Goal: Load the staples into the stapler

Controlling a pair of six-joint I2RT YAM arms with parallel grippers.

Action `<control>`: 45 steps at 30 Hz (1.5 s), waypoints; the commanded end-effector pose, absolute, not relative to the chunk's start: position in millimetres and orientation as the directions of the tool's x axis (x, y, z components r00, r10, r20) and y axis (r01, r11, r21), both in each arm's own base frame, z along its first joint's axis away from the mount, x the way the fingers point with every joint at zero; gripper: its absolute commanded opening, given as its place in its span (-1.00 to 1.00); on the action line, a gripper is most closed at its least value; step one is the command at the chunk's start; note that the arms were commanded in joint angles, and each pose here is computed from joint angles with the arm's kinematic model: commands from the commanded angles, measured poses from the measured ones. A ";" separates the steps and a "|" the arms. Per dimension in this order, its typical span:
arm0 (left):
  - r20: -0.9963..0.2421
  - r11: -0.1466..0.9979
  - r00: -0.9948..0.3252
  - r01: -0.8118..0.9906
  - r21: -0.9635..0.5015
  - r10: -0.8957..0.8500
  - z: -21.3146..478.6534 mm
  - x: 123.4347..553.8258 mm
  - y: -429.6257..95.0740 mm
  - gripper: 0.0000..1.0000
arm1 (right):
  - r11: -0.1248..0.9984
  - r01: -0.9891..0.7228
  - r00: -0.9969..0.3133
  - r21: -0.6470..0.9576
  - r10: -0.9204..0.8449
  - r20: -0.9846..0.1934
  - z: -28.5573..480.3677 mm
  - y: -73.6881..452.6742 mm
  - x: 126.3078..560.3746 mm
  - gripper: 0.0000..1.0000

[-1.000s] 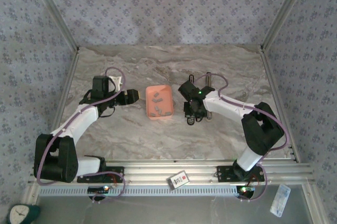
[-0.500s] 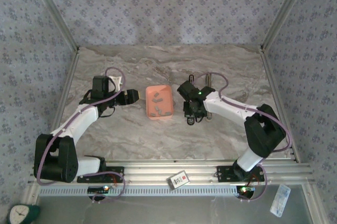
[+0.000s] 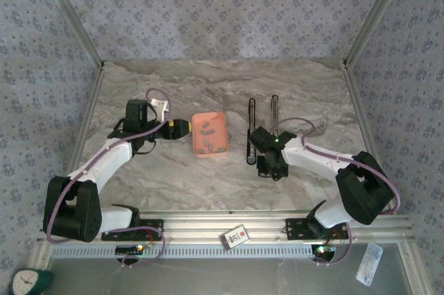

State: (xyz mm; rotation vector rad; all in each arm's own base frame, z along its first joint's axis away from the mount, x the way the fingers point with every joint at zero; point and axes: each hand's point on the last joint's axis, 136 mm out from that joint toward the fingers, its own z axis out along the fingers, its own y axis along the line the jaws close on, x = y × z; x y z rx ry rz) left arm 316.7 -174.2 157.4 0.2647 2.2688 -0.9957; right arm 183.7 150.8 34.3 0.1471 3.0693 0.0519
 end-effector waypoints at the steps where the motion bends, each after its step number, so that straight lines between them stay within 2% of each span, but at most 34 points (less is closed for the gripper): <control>1: -0.674 0.656 -0.737 0.486 -0.578 -0.048 171.4 313.4 -180.7 0.50 | 0.989 0.142 -0.990 0.040 0.143 -0.022 30.1 144.7 171.9 -0.66; 10: -0.675 0.659 -0.736 0.484 -0.575 -0.049 172.0 313.7 -180.0 0.50 | 0.992 0.126 -0.991 0.012 0.125 0.053 17.4 138.8 160.9 -0.61; 17: -0.675 0.664 -0.736 0.480 -0.573 -0.050 171.5 314.0 -179.2 0.50 | 0.994 0.113 -0.993 0.000 0.113 0.025 41.7 139.2 174.4 -0.38; 29: -0.673 0.666 -0.738 0.478 -0.573 -0.050 171.4 314.0 -178.9 0.50 | 0.983 0.181 -0.979 -0.003 0.180 0.097 28.8 140.9 167.8 -0.37; 45: -0.672 0.670 -0.739 0.475 -0.571 -0.049 170.5 314.8 -178.5 0.51 | 0.981 0.190 -0.975 -0.026 0.192 0.111 13.0 135.7 168.2 -0.41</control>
